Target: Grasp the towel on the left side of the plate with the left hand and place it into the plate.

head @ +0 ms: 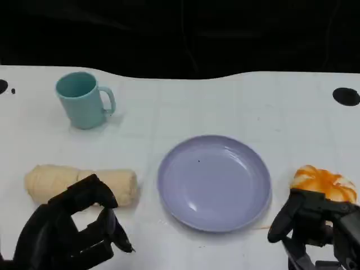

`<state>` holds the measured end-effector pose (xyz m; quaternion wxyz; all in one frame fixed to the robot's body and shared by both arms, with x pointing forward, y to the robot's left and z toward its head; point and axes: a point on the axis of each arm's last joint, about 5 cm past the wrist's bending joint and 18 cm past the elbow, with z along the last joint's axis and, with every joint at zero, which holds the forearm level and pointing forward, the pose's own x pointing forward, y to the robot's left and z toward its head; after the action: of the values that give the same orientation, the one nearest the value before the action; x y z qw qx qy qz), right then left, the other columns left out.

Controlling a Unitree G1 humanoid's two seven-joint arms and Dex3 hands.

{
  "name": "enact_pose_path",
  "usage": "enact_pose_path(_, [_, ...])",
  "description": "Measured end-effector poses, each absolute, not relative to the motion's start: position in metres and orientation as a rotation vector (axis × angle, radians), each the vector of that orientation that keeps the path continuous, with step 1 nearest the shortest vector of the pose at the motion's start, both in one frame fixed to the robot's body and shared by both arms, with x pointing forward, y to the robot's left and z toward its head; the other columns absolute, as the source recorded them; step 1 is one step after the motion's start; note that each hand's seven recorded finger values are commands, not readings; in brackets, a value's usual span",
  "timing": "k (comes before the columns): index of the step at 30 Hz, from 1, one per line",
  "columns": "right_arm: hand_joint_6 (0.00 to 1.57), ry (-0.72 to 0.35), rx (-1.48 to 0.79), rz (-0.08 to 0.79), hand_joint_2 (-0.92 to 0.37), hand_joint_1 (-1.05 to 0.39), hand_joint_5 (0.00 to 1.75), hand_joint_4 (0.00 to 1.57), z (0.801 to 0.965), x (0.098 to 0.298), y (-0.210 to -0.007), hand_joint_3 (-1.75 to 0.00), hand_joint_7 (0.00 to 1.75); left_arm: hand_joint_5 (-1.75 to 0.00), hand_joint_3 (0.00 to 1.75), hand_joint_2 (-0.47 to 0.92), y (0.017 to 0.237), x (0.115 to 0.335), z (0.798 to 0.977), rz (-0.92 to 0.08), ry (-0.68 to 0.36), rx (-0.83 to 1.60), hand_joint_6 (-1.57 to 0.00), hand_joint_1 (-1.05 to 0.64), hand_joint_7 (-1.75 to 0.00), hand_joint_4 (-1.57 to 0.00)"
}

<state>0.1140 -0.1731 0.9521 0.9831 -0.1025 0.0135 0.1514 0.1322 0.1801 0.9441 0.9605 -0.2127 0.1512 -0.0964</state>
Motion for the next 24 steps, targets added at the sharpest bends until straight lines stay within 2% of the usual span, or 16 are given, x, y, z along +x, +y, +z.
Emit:
enact_pose_path(8, [0.66,0.027,-0.205,0.305,-0.56,-0.06,1.71,0.74,0.9521,0.1140,-0.1731,-1.10,1.40,-1.75,1.35,0.53,0.1800,0.1322,0.9441,-0.196,0.307,-0.430,-0.64,-0.10,-1.72,-0.77])
enact_pose_path(11, [0.66,0.027,-0.205,0.307,-0.57,-0.05,1.70,0.73,0.9520,0.1140,-0.1727,-1.10,1.40,-1.71,1.27,0.54,0.1805,0.1325,0.9441,-0.196,0.292,-0.431,-0.61,-0.12,-1.43,-0.63])
enact_pose_path(14, [0.66,0.028,-0.204,0.311,-0.57,-0.05,1.71,0.74,0.9518,0.1139,-0.1718,-1.11,1.41,-1.53,1.17,0.50,0.1817,0.1331,0.9446,-0.183,0.254,-0.413,-0.55,-0.18,-1.12,-0.50])
enact_pose_path(15, [0.66,0.028,-0.203,0.313,-0.57,-0.05,1.70,0.73,0.9517,0.1139,-0.1714,-1.11,1.41,-1.48,1.12,0.51,0.1821,0.1330,0.9447,-0.174,0.243,-0.406,-0.53,-0.20,-1.06,-0.48])
enact_pose_path(18, [0.66,0.028,-0.203,0.315,-0.57,-0.05,1.70,0.74,0.9516,0.1139,-0.1708,-1.11,1.41,-1.32,0.82,0.67,0.1823,0.1325,0.9448,-0.154,0.197,-0.370,-0.47,-0.23,-0.85,-0.43])
enact_pose_path(20, [0.66,0.027,-0.202,0.313,-0.57,-0.04,1.71,0.74,0.9516,0.1139,-0.1704,-1.11,1.41,-1.15,0.51,0.84,0.1827,0.1329,0.9457,-0.145,0.144,-0.334,-0.45,-0.26,-0.67,-0.40])
enact_pose_path(24, [0.66,0.026,-0.198,0.310,-0.57,-0.05,1.71,0.73,0.9516,0.1138,-0.1690,-1.10,1.41,-0.93,0.28,0.92,0.1872,0.1337,0.9432,-0.123,0.022,-0.176,-0.39,-0.33,-0.44,-0.32])
